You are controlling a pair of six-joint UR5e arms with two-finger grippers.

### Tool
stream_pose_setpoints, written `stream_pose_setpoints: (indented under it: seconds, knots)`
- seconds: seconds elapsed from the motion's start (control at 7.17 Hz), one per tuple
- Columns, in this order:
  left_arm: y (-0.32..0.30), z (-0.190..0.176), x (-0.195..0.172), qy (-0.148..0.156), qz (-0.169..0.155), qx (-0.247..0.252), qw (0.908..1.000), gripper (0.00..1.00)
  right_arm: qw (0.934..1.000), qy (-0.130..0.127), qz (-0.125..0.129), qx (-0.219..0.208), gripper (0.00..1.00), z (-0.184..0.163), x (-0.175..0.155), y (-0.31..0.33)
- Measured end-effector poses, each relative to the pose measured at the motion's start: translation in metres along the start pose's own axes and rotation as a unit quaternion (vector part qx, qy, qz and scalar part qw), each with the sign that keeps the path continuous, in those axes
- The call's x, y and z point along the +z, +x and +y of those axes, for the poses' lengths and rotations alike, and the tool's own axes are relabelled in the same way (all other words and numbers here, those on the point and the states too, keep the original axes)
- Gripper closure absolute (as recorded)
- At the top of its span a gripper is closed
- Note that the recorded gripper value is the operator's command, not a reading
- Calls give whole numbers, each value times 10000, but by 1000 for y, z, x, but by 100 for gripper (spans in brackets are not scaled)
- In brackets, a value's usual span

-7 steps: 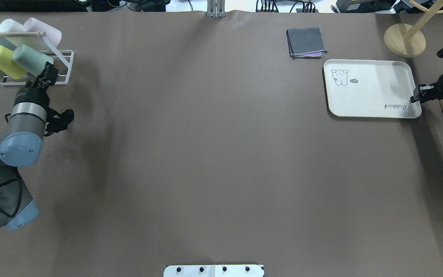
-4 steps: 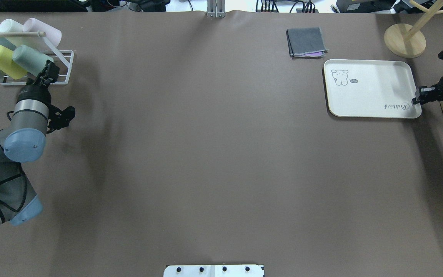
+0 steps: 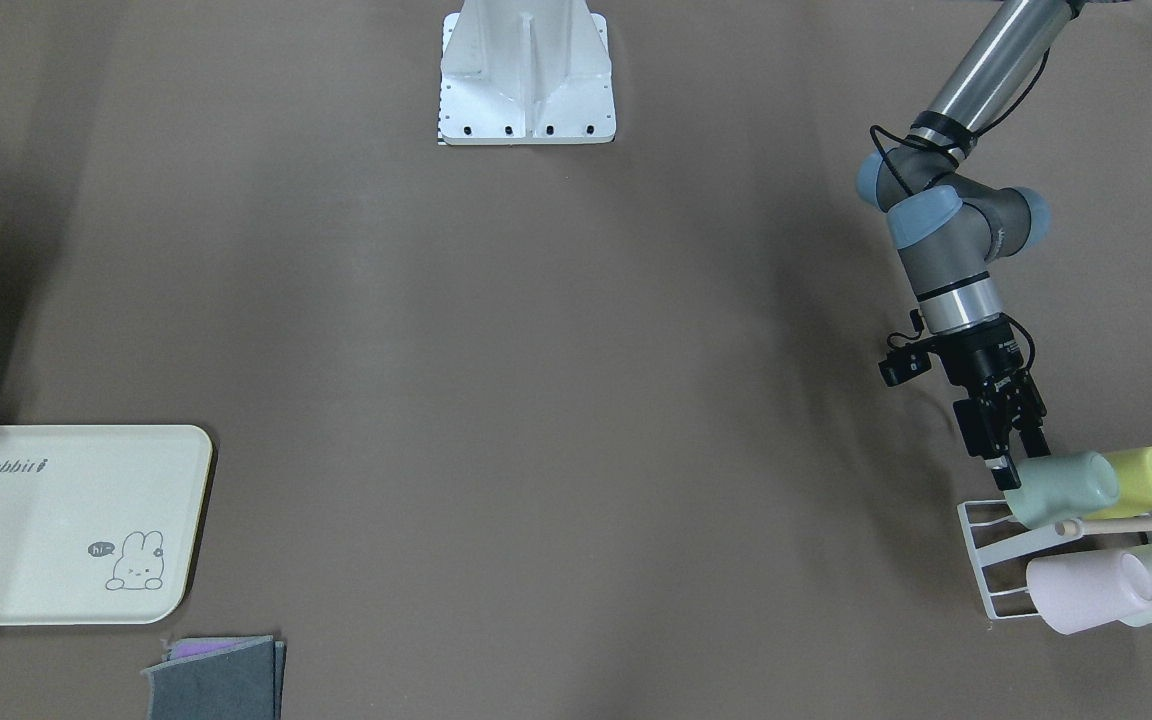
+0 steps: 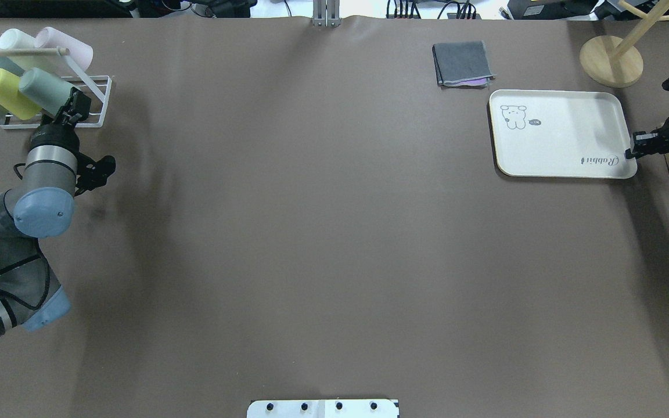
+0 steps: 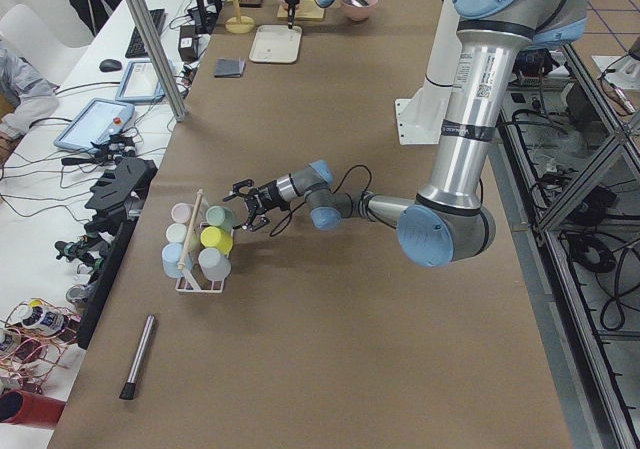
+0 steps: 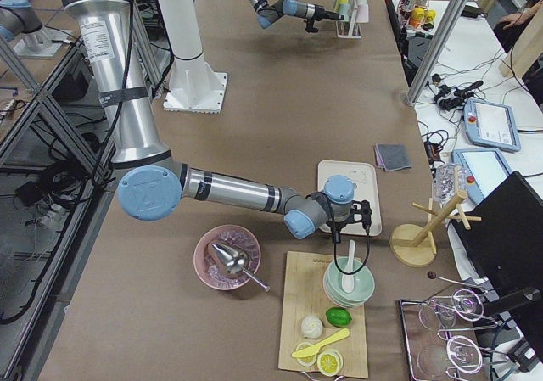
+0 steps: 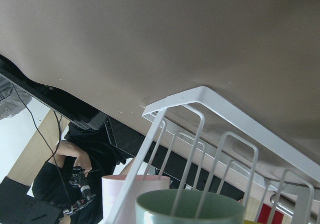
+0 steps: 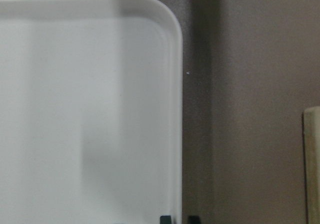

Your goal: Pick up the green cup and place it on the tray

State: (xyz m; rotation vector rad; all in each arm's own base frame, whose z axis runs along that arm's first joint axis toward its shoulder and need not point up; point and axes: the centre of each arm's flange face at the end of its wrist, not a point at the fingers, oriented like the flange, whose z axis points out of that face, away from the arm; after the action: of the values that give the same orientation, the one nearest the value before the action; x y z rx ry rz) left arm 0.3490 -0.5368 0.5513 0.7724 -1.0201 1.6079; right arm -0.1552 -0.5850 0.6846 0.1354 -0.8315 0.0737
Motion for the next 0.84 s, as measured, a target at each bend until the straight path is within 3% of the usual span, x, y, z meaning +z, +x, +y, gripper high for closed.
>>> stream_pose_setpoints:
  seconds: [0.42,0.84]
  knots:
    - [2,-1,7,-30,-2,-18,10000,4,9998,23,-186,0,100,-7,-14,-3]
    - [-6,-2,9,-36,-22,-47,10000,4,9968,82,-792,-5,100,-10,-64,-2]
